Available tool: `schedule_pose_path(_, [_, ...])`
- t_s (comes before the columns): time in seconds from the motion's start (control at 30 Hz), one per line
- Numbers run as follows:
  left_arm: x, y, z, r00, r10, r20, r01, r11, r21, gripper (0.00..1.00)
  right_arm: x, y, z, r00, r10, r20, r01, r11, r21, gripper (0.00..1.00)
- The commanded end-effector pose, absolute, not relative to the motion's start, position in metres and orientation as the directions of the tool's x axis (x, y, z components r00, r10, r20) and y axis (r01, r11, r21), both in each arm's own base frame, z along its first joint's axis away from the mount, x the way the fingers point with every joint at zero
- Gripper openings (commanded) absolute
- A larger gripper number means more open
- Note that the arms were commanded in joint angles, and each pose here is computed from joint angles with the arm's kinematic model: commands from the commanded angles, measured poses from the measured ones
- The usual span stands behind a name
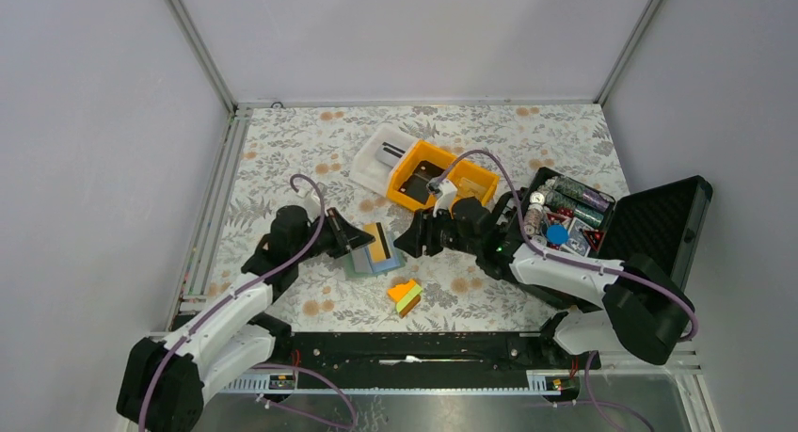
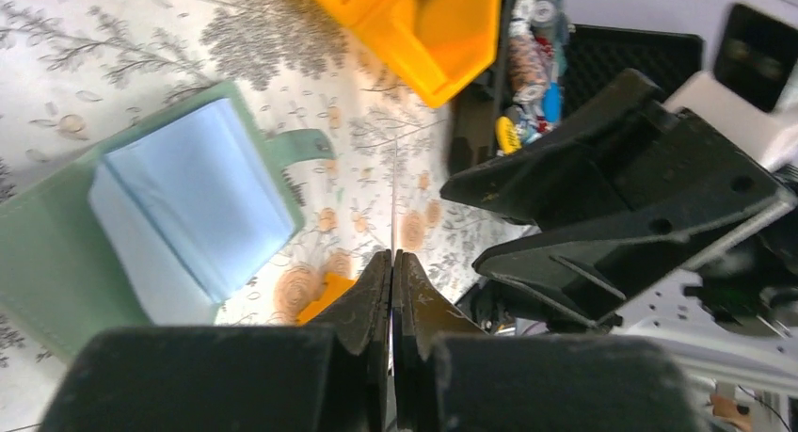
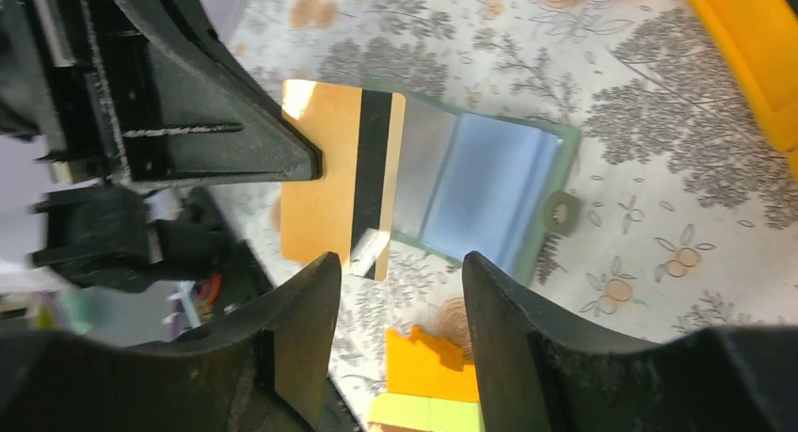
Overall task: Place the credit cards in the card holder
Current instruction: Insert the credit card into the card holder.
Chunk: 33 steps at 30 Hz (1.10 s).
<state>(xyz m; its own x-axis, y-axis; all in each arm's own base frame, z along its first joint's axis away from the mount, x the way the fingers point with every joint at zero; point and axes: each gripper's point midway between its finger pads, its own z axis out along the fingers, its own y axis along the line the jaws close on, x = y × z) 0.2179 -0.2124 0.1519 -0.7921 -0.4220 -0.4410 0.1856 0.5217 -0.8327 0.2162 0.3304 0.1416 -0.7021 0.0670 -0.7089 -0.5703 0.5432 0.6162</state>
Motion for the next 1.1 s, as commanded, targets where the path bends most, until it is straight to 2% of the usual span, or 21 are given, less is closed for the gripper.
schedule_pose_path(0.0, [0.235, -0.209, 0.144, -0.781, -0.415, -0.466, 0.155, 0.594, -0.789, 0.00, 0.243, 0.327, 0.123, -0.619, -0.022, -0.785, -0.545, 0.732, 0.408, 0.56])
schedule_pose_path(0.3, [0.255, -0.204, 0.133, -0.777, -0.408, -0.480, 0.096, 0.677, -0.730, 0.00, 0.263, 0.336, 0.085, -0.564, -0.192, -0.803, -0.493, 0.858, 0.141, 0.53])
schedule_pose_path(0.6, [0.253, -0.196, 0.105, -0.799, -0.388, -0.459, 0.039, 0.729, -0.683, 0.00, 0.272, 0.340, 0.057, -0.565, -0.280, -0.776, -0.488, 0.872, 0.040, 0.48])
schedule_pose_path(0.7, [0.253, -0.194, 0.101, -0.802, -0.388, -0.454, 0.028, 0.735, -0.678, 0.00, 0.274, 0.343, 0.052, -0.568, -0.296, -0.768, -0.492, 0.870, 0.028, 0.37])
schedule_pose_path(0.9, [0.253, -0.189, 0.090, -0.801, -0.405, -0.441, -0.011, 0.746, -0.666, 0.00, 0.276, 0.336, 0.043, -0.584, -0.313, -0.749, -0.459, 0.888, -0.013, 0.04])
schedule_pose_path(0.97, [0.252, -0.189, 0.087, -0.804, -0.412, -0.429, -0.023, 0.743, -0.669, 0.00, 0.277, 0.333, 0.040, -0.590, -0.316, -0.743, -0.446, 0.895, -0.026, 0.00])
schedule_pose_path(1.07, [0.251, -0.189, 0.084, -0.808, -0.418, -0.415, -0.032, 0.735, -0.678, 0.00, 0.277, 0.329, 0.037, -0.594, -0.322, -0.737, -0.438, 0.898, -0.040, 0.00])
